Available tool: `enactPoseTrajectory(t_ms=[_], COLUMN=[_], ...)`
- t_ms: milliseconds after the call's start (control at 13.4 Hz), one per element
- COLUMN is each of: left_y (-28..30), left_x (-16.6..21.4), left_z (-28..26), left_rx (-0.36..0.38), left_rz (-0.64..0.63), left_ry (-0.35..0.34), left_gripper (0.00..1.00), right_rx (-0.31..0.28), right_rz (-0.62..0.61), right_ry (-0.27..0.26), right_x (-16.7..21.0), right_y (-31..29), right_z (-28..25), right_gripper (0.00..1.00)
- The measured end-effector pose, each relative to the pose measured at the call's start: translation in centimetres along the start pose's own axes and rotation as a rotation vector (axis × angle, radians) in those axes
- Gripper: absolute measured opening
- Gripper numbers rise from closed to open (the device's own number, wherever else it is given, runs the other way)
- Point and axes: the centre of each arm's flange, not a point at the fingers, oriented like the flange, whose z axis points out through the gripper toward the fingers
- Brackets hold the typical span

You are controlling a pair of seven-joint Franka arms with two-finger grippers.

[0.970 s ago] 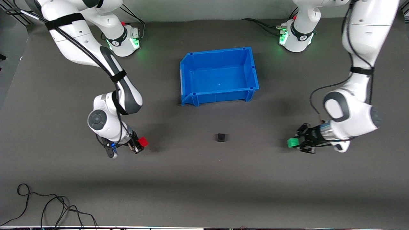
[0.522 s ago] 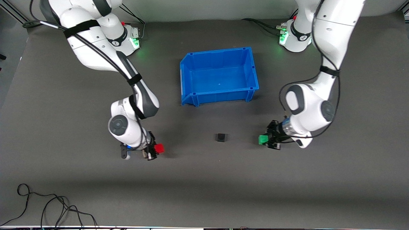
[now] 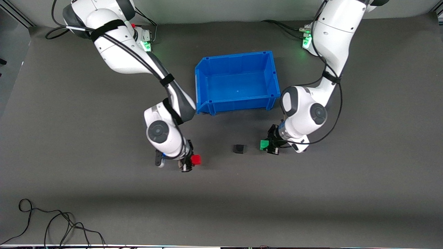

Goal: Attach green and red cubes to black cube
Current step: 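Carry the red cube and green cube toward the black cube, then lower the red and green cubes against the black cube's sides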

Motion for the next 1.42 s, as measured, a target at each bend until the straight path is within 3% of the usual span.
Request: enactPoseTrajectory(t_ms=[448, 821, 1418], left_y=[1.1, 1.6, 1.5], left_x=[-2.0, -3.6, -5.7], left_z=[1.6, 3.0, 4.3], left_rx=[-0.011, -0.013, -0.019], left_rz=[-0.009, 0.012, -0.01], left_ry=[-0.009, -0.016, -0.022], left_gripper=[0.37, 0.37, 0.37], right_rx=[-0.041, -0.028, -0.002], right_rz=[0.073, 0.146, 0.163], right_ry=[0.014, 0.009, -0.008], right_x=[-6.7, -7.0, -7.5], right_y=[3.9, 2.6, 1.1], right_z=[0.9, 2.2, 2.5], right_gripper=[0.4, 0.4, 0.4])
